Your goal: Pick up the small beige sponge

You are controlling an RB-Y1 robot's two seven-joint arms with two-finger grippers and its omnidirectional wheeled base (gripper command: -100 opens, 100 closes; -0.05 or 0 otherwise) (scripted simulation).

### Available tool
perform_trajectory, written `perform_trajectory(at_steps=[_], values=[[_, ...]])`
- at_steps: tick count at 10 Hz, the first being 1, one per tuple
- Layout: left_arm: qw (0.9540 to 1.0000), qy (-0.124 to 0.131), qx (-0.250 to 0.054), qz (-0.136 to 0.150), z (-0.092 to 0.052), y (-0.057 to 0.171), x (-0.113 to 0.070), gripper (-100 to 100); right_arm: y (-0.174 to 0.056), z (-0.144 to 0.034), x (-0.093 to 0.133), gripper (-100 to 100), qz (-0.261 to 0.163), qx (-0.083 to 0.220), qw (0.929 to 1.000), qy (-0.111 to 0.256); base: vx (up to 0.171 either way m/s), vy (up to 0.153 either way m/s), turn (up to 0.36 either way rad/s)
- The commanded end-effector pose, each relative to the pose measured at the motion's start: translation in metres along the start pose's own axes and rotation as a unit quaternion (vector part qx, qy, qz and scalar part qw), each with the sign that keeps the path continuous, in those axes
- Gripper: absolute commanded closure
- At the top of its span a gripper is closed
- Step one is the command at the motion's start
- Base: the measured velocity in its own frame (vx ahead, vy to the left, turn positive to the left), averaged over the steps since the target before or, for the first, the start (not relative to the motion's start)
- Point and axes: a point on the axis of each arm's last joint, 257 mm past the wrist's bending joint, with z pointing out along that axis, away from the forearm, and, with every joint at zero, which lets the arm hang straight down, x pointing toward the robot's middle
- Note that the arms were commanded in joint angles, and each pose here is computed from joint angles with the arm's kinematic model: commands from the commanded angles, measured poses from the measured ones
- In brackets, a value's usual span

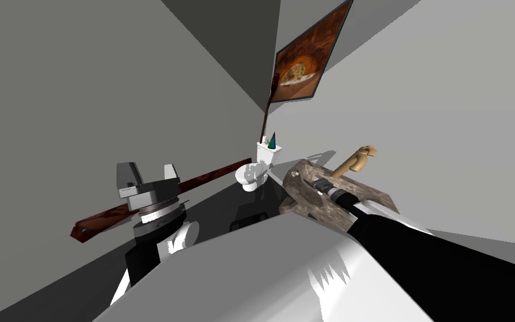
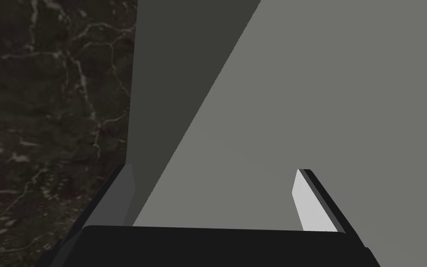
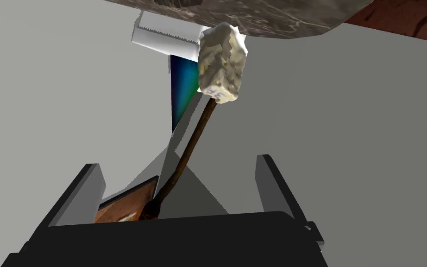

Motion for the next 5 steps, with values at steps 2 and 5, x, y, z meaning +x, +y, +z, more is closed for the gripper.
perform_trajectory(at_steps=[2,5], values=[[1.0,0.0,0.0,0.0,0.0,0.0,0.0,0,-0.017,-0.004,0.008,-100,-0.067,-0.006,0.9973,0.029,0.012,0.015,0.041],[1.0,0.0,0.0,0.0,0.0,0.0,0.0,0,-0.037,-0.009,0.017,-100,-0.146,-0.017,0.987,0.065,0.025,0.02,0.056]])
